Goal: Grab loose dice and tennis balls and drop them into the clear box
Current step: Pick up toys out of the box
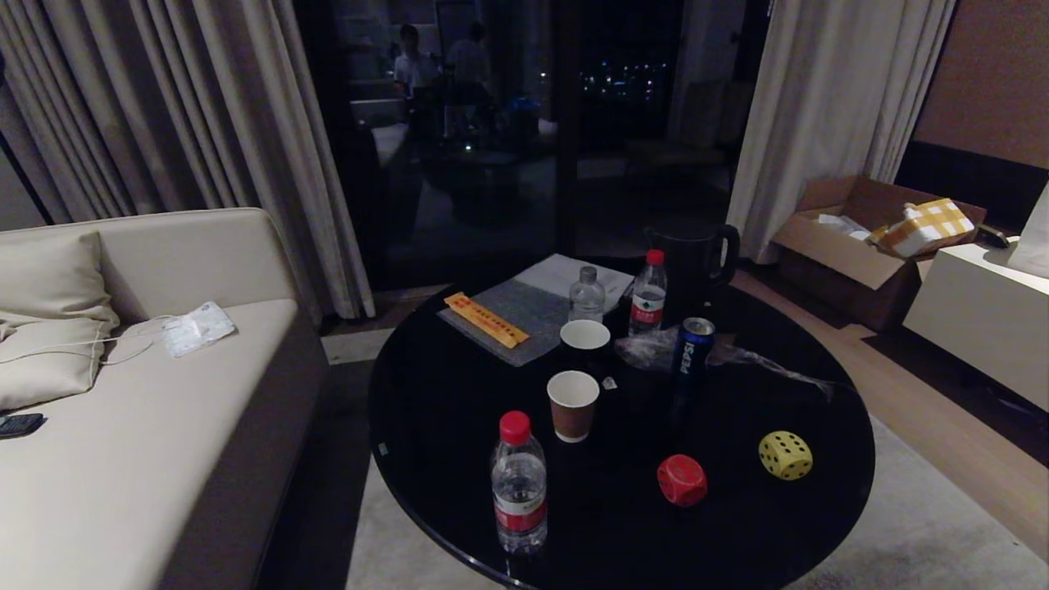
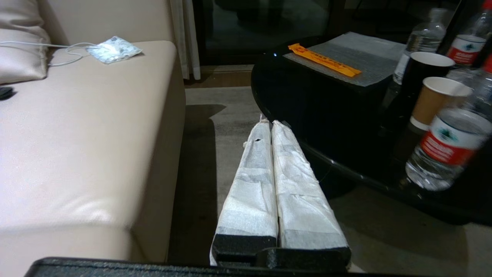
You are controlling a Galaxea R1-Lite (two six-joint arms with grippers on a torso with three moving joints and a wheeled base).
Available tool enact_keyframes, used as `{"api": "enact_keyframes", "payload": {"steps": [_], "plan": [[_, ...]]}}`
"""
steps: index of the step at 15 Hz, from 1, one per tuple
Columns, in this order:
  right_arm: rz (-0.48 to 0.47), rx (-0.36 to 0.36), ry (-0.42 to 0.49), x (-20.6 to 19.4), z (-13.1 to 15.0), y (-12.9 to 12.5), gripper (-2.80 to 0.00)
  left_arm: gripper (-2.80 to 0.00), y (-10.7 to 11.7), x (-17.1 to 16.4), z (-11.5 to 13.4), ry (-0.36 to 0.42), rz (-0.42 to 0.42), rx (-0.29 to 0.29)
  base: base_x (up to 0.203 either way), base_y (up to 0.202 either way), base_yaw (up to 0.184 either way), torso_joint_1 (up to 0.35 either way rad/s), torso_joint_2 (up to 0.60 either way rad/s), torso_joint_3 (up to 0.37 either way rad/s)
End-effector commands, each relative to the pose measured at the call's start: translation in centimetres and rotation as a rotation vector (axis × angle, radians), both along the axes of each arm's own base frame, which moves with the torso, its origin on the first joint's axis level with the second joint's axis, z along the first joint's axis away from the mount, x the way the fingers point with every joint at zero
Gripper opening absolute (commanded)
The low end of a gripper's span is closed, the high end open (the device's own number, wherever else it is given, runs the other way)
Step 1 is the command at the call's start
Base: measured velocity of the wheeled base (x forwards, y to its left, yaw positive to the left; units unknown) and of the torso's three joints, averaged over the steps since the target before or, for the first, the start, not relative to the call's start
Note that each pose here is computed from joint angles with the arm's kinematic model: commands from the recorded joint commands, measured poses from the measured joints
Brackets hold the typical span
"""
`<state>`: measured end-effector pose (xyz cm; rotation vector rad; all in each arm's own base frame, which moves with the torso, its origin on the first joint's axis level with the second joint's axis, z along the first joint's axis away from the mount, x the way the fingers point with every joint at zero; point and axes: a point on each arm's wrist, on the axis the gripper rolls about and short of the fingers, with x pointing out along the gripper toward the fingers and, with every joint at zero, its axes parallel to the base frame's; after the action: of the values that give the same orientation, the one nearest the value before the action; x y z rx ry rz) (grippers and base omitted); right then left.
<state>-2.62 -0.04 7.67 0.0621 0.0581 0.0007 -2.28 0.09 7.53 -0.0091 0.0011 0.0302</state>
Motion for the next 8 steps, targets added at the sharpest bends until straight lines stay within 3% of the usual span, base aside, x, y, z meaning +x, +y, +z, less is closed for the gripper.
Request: {"api": "enact_keyframes", "payload": {"steps": [1,8], "plan": [[0.001,0.0,0.0,0.0,0.0,0.0,-2.8,-2.8,0.0,0.02,-0.04,0.003,0.0,-0.002,0.087,0.0,-0.001,0.002,0.0,0.0],[-0.017,-0.005,-0.001,-0.03,0.08,-0.04,-2.8,-2.8,0.0,0.02,-0.03,0.002,0.0,-0.006,0.0,0.0,0.0,0.0,0.0,0.0]]}}
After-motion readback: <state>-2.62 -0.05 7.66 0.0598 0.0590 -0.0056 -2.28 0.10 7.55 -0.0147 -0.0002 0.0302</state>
